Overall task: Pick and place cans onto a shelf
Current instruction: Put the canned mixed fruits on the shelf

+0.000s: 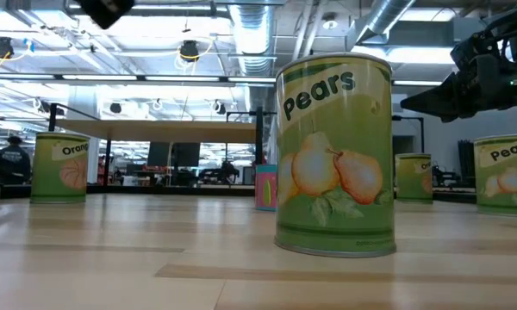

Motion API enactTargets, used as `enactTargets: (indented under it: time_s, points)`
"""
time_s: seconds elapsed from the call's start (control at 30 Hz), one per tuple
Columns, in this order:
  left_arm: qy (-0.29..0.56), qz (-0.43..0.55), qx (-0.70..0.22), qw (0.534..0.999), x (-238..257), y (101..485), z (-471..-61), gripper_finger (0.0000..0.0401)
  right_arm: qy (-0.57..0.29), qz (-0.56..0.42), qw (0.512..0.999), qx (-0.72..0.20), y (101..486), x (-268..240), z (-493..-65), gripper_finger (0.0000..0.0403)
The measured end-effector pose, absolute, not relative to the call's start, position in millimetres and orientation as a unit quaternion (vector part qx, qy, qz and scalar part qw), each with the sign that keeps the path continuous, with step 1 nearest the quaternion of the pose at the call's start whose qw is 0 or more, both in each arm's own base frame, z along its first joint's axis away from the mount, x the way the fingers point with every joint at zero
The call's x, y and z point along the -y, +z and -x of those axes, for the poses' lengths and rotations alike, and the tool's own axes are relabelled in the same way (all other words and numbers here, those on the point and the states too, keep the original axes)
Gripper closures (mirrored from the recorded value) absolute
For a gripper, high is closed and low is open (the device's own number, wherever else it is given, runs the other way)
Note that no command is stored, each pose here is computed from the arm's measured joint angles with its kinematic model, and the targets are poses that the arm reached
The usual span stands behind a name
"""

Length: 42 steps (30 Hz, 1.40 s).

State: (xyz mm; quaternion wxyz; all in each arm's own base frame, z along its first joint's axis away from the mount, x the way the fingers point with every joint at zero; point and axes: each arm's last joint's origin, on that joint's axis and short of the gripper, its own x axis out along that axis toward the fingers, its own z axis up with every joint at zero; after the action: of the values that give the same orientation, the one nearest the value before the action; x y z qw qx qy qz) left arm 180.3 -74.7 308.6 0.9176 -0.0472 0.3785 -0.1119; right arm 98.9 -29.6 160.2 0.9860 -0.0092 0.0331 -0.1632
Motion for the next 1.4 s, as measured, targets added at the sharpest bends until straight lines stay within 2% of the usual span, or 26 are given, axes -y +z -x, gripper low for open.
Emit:
enactTargets:
  time_s: [0.33,0.5,0.83,1.4]
  points:
    - [-0.127,0.067,-0.520,0.842,145,293,-170,0.0295,-0.163,0.009,0.986,-0.033,160,30,-99,0.0370]
    - [-0.110,0.050,-0.576,0.809,174,286,-165,0.0268,-0.163,0.009,0.986,-0.032,161,30,-99,0.0370]
    - [0.007,0.050,-0.637,0.769,192,251,-164,0.0264,-0.163,0.009,0.986,-0.031,161,30,-99,0.0370]
    - [-0.017,0.043,-0.630,0.776,195,245,-166,0.0264,-0.163,0.009,0.986,-0.031,161,30,-99,0.0370]
